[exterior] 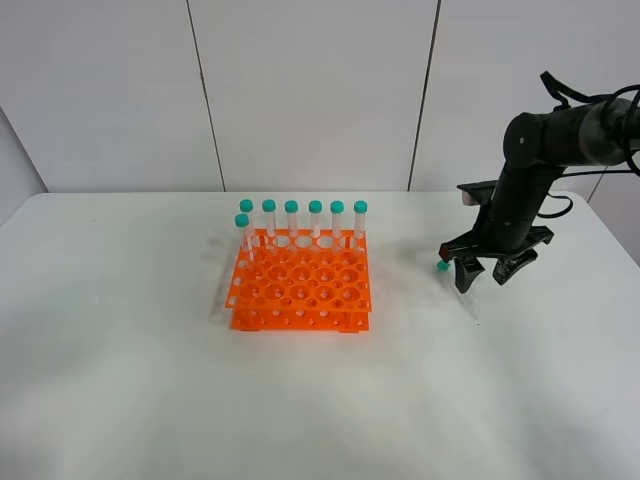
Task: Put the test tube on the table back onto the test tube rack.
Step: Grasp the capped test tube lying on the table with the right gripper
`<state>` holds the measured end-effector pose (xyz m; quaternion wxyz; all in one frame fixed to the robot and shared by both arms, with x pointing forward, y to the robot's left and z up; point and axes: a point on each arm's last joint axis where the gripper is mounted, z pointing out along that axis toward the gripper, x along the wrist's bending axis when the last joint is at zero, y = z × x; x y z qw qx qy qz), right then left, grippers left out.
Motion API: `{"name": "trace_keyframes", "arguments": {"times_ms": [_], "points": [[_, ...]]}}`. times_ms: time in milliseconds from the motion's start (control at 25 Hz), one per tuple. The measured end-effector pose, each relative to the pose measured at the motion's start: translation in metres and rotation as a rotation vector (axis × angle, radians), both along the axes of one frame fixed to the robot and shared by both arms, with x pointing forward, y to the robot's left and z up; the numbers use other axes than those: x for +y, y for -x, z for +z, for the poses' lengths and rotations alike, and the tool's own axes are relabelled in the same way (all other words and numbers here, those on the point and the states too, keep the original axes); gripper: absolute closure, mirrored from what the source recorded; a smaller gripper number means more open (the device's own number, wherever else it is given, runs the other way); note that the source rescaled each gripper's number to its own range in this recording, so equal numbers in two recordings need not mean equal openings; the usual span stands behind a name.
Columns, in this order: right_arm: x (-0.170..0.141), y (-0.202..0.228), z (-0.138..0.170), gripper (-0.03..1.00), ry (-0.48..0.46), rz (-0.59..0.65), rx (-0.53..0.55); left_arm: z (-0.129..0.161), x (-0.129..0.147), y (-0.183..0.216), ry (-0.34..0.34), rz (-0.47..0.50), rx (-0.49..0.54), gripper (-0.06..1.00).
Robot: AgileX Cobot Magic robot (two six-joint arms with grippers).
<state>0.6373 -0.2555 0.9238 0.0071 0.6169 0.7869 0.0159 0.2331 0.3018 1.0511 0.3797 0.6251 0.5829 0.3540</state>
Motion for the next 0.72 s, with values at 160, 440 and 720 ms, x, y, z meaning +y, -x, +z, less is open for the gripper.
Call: {"name": "trace_keyframes", "arguments": {"times_ms": [160,440,720], "points": [[0.001,0.000,-0.017,0.06,-0.002,-0.004,0.043,0.000,0.000,0.000,0.000,0.000,0.000,-0.06],[0.003,-0.004,-0.029,0.07,-0.027,-0.018,0.022,0.000,0.000,0.000,0.000,0.000,0.000,-0.06],[0.004,-0.008,-0.029,0.11,-0.034,-0.016,-0.027,0.000,0.000,0.000,0.000,0.000,0.000,-0.06]]}}
